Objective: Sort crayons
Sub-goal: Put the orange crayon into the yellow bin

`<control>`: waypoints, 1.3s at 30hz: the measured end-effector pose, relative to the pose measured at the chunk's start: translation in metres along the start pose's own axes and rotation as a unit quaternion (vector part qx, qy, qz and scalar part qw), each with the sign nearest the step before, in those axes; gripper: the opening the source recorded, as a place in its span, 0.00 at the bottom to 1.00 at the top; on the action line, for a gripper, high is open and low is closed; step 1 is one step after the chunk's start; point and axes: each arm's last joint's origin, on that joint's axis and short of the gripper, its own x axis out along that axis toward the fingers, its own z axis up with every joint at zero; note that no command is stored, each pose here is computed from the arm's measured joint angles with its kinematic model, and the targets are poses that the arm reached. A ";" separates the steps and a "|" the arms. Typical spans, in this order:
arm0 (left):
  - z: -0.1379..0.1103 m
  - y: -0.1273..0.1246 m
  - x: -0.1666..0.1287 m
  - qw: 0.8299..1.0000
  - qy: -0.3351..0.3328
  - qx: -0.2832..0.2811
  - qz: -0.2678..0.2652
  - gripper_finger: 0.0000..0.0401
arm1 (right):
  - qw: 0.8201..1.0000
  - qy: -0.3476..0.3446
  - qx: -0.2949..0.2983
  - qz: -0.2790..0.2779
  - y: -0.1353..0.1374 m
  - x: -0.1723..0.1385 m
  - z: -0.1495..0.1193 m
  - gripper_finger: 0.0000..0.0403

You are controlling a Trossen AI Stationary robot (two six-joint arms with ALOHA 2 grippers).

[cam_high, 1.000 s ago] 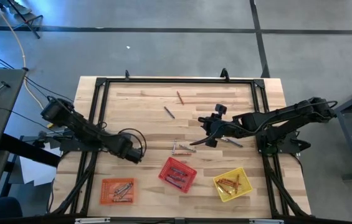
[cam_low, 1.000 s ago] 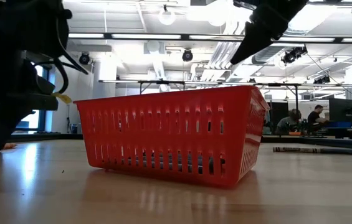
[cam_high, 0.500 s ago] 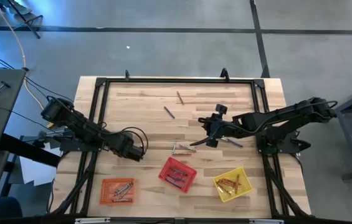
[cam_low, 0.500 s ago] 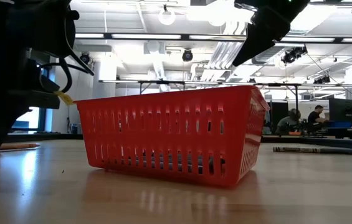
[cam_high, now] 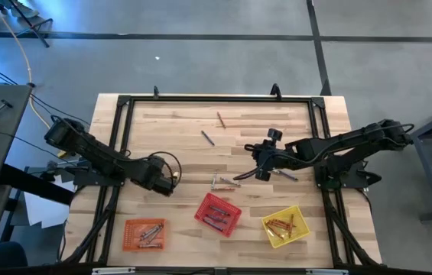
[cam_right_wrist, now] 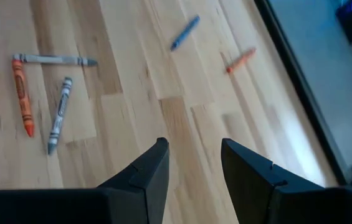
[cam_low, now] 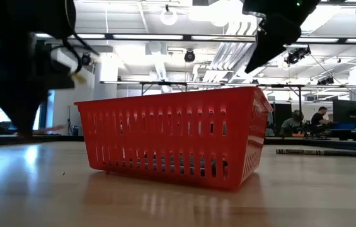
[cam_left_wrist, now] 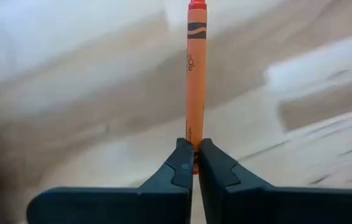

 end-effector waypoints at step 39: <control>-0.006 -0.099 -0.083 0.808 -0.500 0.055 -0.306 0.00 | 0.910 -0.389 0.130 0.068 0.113 -0.009 0.060 0.35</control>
